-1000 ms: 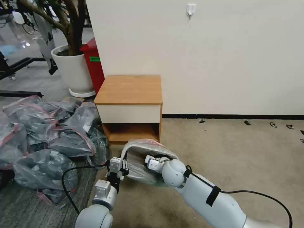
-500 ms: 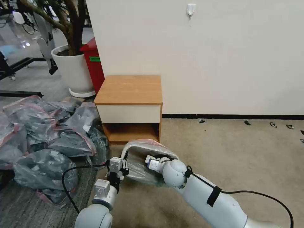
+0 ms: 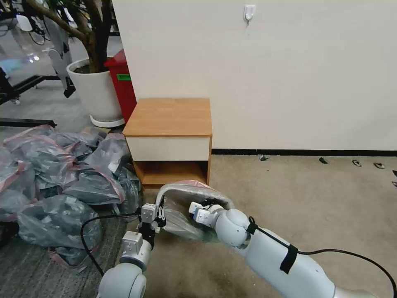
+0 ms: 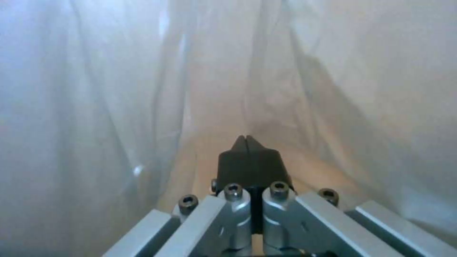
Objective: Pick up the garbage bag from the table and place it over the trash can.
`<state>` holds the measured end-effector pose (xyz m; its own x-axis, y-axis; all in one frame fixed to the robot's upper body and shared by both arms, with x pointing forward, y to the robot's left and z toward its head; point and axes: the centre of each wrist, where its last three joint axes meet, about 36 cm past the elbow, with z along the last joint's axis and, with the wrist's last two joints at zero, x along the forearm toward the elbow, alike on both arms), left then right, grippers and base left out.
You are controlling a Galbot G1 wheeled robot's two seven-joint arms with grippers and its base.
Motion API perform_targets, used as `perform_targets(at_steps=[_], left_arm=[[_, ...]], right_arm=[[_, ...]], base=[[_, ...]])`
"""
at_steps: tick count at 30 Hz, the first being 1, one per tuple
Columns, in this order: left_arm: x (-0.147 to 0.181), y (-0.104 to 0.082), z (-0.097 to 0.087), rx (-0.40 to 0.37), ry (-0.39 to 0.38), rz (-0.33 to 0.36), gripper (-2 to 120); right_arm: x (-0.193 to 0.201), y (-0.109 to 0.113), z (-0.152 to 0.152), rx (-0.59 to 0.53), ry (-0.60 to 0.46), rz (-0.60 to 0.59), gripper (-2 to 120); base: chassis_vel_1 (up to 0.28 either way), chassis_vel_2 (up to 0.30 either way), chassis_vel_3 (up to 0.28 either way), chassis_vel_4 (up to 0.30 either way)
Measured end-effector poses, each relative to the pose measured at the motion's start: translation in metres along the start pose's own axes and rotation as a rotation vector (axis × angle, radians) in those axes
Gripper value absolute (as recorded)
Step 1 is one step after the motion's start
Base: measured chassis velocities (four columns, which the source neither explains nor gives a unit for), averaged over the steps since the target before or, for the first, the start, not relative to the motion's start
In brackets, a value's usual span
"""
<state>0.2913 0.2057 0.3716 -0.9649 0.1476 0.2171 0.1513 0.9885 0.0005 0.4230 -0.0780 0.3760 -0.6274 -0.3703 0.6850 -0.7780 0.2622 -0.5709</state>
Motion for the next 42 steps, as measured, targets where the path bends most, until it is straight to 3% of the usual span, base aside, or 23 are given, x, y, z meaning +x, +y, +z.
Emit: perform_targets(at_steps=[16,42], left_arm=[[0.007,-0.004,-0.005,0.090,0.042,0.024,2],[0.002,0.001,0.005,0.079,0.076,0.012,2]], right_arm=[[0.000,0.014,-0.001,-0.062,-0.104,-0.002,0],[0.015,0.009,-0.003,-0.046,-0.167,-0.011,0]], base=[[0.000,0.000,0.000,0.000],[0.000,0.000,0.000,0.000]])
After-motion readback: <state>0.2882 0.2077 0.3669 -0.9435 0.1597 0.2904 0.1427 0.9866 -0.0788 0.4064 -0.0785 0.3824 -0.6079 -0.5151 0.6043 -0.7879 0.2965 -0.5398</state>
